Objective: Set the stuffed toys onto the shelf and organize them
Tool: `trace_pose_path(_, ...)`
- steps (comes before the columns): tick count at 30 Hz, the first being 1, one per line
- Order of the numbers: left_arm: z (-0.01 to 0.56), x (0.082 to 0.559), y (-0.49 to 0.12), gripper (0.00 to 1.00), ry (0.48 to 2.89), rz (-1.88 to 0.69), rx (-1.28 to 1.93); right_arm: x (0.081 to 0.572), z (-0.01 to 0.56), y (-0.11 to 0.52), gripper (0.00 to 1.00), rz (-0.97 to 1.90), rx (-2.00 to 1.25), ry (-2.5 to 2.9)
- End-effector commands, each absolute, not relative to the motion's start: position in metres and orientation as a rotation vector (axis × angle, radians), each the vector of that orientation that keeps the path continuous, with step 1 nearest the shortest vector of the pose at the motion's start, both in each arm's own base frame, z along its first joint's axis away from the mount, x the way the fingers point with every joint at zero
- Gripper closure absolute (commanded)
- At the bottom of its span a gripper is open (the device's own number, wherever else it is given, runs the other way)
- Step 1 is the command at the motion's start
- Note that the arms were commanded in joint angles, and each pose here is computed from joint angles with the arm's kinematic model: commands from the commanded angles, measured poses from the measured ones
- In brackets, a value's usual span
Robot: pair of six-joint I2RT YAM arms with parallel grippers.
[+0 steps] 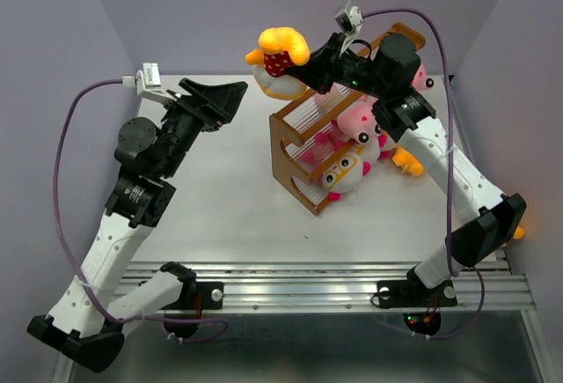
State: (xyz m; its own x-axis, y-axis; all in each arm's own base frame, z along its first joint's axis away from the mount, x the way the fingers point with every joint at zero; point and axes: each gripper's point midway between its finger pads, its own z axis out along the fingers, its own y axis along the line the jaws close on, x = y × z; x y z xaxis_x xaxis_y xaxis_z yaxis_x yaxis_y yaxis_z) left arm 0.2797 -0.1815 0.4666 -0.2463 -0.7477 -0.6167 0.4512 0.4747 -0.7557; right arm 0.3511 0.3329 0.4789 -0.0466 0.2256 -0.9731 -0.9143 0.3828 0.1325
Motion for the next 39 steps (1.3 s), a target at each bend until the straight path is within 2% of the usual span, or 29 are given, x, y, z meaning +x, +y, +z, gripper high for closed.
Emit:
trace_pose_path(1,0.503,0.258,-0.165,0.12,1.318,-0.931,-0.023,0.309,0.507,0.317,0.99,1.017,-0.908,1.163)
trace_pose_path(3,0.503,0.254,-0.168,0.11,1.317,-0.867,0.09,0.3,0.501,0.315,0.99,1.023,-0.957,1.19)
trace_pose_path(7,0.499,0.241,-0.197,0.1,1.311,-0.879,0.384,0.277,0.498,0.316,0.99,1.048,-1.115,1.136)
trace_pose_path(12,0.494,0.232,-0.223,0.06,1.284,-0.935,0.607,0.247,0.493,0.317,0.99,1.173,-1.243,1.12)
trace_pose_path(20,0.486,0.226,-0.239,0.07,1.282,-1.035,0.685,0.221,0.487,0.315,0.99,1.327,-1.301,1.107)
trace_pose_path(23,0.486,0.221,-0.248,0.12,1.27,-1.089,0.725,0.216,0.486,0.316,0.99,1.416,-1.294,1.118)
trace_pose_path(24,0.489,0.219,-0.25,0.14,1.263,-1.113,0.725,0.216,0.486,0.317,0.99,1.425,-1.29,1.121)
trace_pose_path(27,0.485,0.214,-0.259,0.4,1.272,-1.189,0.765,0.223,0.489,0.32,0.98,1.41,-1.266,1.129)
trace_pose_path(28,0.485,0.214,-0.26,0.6,1.273,-1.199,0.766,0.225,0.49,0.32,0.97,1.404,-1.26,1.129)
trace_pose_path(30,0.485,0.214,-0.26,0.83,1.27,-1.211,0.758,0.229,0.491,0.322,0.96,1.394,-1.248,1.134)
trace_pose_path(31,0.482,0.214,-0.26,0.99,1.275,-1.219,0.741,0.232,0.492,0.322,0.95,1.383,-1.234,1.139)
trace_pose_path(36,0.484,0.22,-0.247,1.0,1.259,-1.203,0.599,0.241,0.495,0.323,0.89,1.328,-1.198,1.146)
trace_pose_path(37,0.487,0.224,-0.241,1.0,1.259,-1.211,0.526,0.25,0.497,0.32,0.66,1.279,-1.17,1.158)
trace_pose_path(39,0.494,0.227,-0.234,1.0,1.243,-1.224,0.456,0.258,0.499,0.317,0.38,1.205,-1.142,1.161)
